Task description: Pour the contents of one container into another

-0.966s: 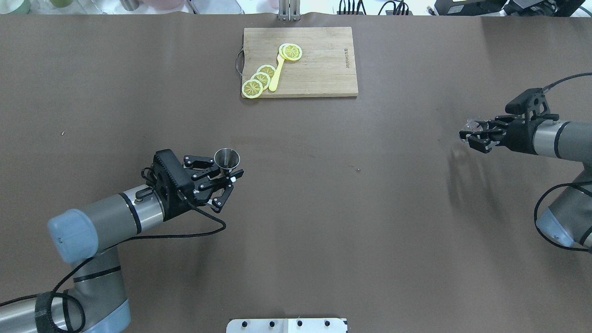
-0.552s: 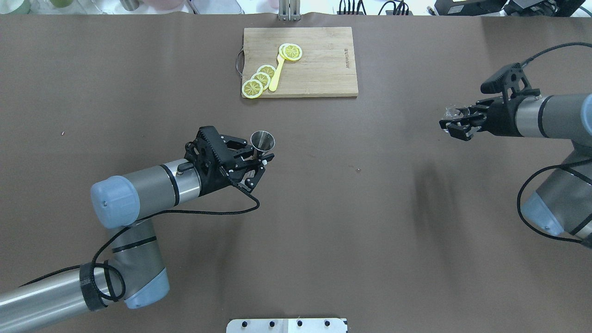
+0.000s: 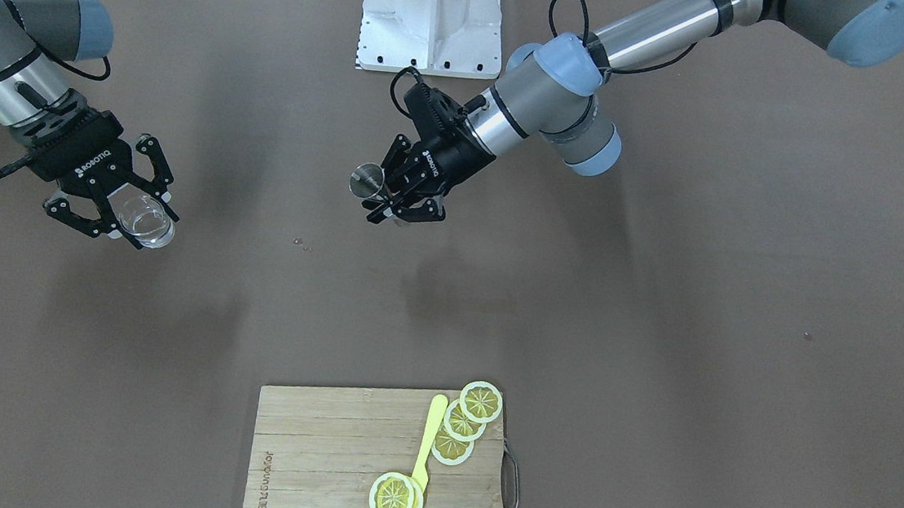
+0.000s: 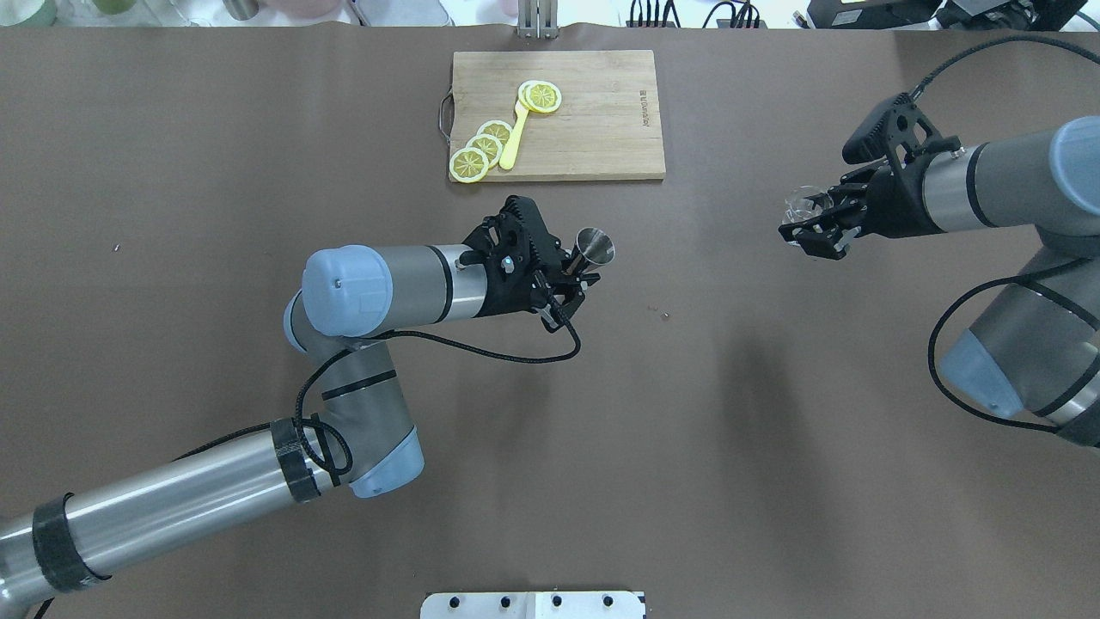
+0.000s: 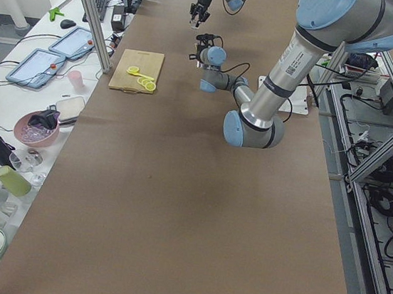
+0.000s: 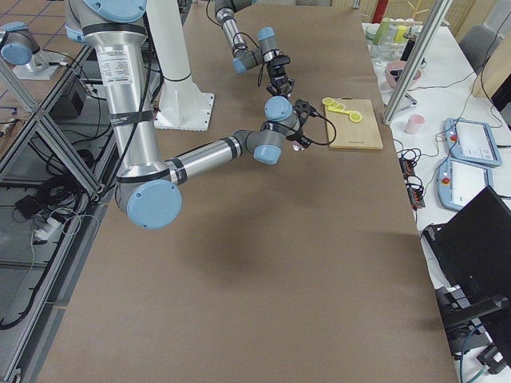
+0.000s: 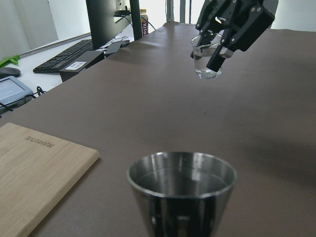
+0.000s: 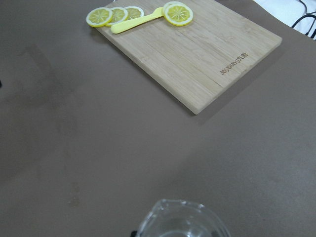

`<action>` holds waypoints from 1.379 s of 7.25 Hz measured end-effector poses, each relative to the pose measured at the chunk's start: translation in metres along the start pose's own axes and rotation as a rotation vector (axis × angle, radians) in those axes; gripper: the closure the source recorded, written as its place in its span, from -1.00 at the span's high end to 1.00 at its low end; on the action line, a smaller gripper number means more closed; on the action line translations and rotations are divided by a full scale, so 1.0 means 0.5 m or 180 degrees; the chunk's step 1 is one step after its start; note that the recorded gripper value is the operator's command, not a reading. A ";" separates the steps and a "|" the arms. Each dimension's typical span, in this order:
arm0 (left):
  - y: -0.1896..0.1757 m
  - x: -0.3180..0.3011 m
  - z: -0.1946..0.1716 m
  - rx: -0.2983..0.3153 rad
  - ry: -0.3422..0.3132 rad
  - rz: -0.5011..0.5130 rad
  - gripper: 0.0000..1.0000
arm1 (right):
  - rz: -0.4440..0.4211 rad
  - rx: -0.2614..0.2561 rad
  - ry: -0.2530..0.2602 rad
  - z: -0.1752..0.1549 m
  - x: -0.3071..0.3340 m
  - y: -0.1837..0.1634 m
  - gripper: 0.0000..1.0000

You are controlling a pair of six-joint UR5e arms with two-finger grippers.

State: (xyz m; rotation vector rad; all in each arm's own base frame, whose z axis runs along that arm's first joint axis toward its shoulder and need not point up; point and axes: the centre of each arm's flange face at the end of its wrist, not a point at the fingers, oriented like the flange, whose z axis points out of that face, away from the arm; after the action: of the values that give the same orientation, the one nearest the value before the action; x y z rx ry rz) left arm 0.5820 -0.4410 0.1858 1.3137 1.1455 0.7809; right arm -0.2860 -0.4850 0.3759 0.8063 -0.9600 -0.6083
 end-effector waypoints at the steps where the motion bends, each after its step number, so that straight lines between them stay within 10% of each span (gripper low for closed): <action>1: -0.003 0.003 0.007 -0.0063 0.0152 0.0153 -1.00 | 0.0009 -0.0057 -0.0059 -0.016 -0.025 -0.025 -1.00; 5: -0.024 0.007 0.011 -0.0093 0.0630 0.0643 -1.00 | -0.0100 -0.0236 -0.0124 -0.068 -0.127 -0.121 -1.00; 10: -0.030 0.000 0.028 0.0151 0.0632 0.0716 -1.00 | -0.0324 -0.0503 -0.0244 -0.082 -0.236 -0.162 -1.00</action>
State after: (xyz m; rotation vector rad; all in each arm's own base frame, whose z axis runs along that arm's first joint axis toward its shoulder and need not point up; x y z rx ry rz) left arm 0.5928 -0.4476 0.1695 1.4458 1.1900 1.0741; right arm -0.3114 -0.4285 0.2405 0.6978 -0.9320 -0.7982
